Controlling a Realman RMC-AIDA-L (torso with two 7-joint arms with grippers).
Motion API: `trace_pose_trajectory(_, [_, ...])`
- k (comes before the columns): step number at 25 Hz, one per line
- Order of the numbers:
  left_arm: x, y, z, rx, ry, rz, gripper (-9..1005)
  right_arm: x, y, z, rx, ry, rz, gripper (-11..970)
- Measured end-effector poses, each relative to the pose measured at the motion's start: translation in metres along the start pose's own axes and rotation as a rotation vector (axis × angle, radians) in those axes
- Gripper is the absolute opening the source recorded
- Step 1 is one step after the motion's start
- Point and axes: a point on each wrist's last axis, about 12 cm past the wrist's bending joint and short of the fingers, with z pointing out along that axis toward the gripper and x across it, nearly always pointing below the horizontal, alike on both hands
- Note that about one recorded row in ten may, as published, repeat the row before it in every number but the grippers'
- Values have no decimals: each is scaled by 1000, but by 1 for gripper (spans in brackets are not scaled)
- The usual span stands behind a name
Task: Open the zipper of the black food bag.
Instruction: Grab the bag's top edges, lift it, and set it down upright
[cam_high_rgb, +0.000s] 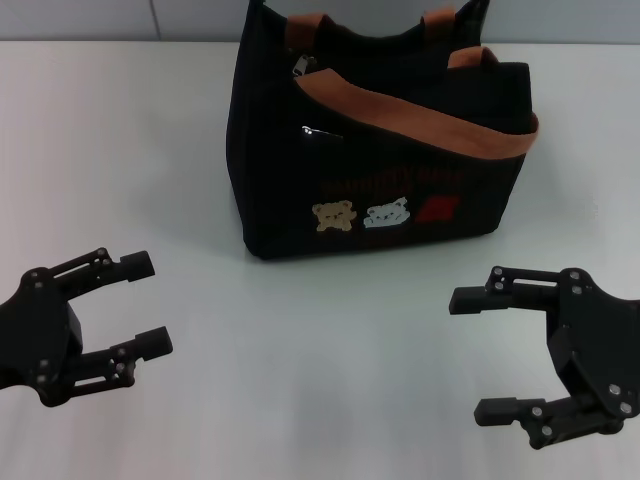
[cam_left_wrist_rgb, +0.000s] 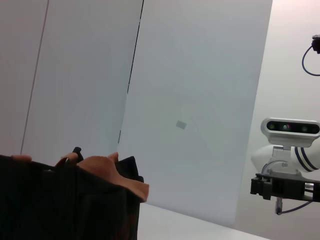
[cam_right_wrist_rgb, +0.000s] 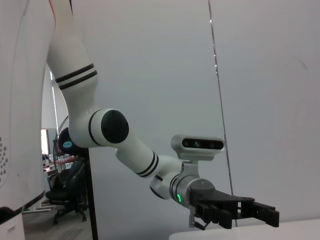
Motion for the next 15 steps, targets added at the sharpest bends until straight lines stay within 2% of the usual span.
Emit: trace_pose_trajectory(15, [3, 1, 3, -24, 1, -5, 811, 1, 1, 0, 4, -6, -3, 827])
